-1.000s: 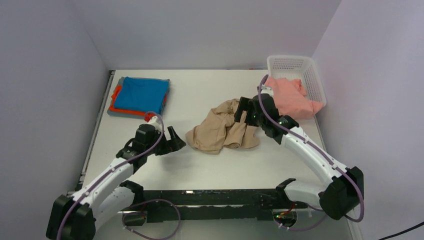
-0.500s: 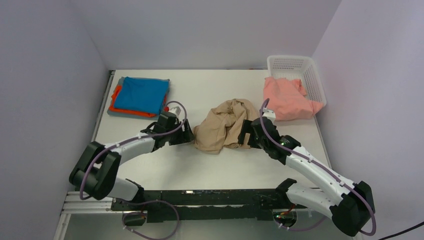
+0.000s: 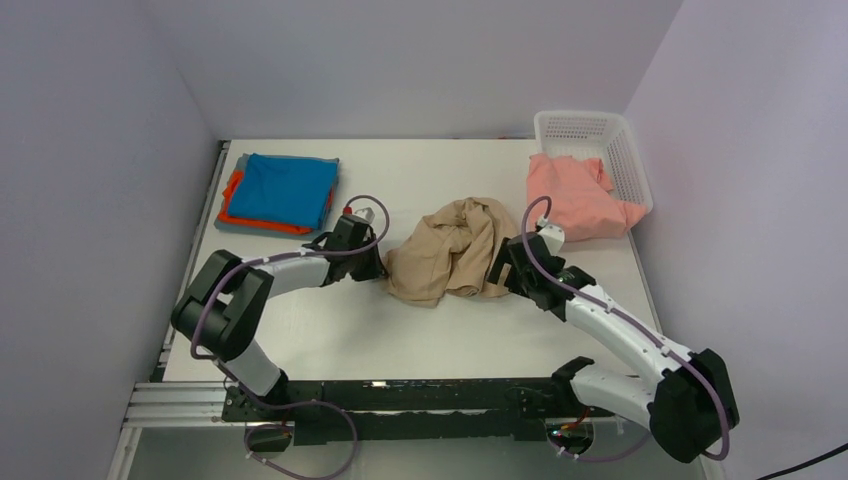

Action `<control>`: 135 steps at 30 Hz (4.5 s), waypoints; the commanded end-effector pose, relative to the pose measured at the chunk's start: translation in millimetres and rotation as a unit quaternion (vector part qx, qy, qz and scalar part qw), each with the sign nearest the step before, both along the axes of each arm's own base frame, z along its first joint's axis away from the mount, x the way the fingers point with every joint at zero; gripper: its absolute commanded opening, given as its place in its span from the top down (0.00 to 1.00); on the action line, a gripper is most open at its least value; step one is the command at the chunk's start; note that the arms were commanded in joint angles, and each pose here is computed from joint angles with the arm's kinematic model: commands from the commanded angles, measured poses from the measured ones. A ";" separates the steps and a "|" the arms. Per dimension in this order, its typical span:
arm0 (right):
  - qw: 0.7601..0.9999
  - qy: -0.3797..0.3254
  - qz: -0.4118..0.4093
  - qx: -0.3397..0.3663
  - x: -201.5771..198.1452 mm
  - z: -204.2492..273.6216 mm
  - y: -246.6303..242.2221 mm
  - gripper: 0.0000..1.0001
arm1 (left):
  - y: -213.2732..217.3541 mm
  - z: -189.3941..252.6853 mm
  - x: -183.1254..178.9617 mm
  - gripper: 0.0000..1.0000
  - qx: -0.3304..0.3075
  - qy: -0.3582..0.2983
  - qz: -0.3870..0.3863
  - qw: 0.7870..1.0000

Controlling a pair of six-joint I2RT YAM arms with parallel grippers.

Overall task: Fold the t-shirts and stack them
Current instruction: Flatten out the tshirt

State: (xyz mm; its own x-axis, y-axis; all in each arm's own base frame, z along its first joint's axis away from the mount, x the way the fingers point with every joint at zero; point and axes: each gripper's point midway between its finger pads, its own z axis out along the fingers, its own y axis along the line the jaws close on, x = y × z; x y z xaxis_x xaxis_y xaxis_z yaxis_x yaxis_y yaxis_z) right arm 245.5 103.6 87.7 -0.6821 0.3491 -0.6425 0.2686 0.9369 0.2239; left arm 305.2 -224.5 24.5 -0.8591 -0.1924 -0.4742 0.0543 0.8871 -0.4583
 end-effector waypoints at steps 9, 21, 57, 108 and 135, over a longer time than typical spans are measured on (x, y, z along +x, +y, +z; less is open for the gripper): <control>0.991 -0.071 0.079 0.077 62.1 -8.9 25.5 0.33 | 20.8 45.3 0.3 1.00 0.022 -0.083 0.013 0.996; 0.986 -0.161 0.031 0.001 66.6 80.4 -14.7 1.00 | 70.6 147.3 19.7 1.00 0.069 -0.209 0.118 0.968; 0.980 -0.184 -0.010 -0.079 53.9 184.8 -55.5 1.00 | 228.6 297.9 -43.0 1.00 0.185 -0.340 0.371 0.844; 0.996 -0.091 -0.007 -0.002 53.0 66.3 -38.5 0.00 | 178.5 -16.7 -152.2 0.27 0.061 0.160 0.340 0.925; 0.973 0.230 -0.018 0.014 -116.2 -44.2 -19.6 0.04 | 187.0 7.6 -128.3 1.00 0.076 0.082 0.321 0.940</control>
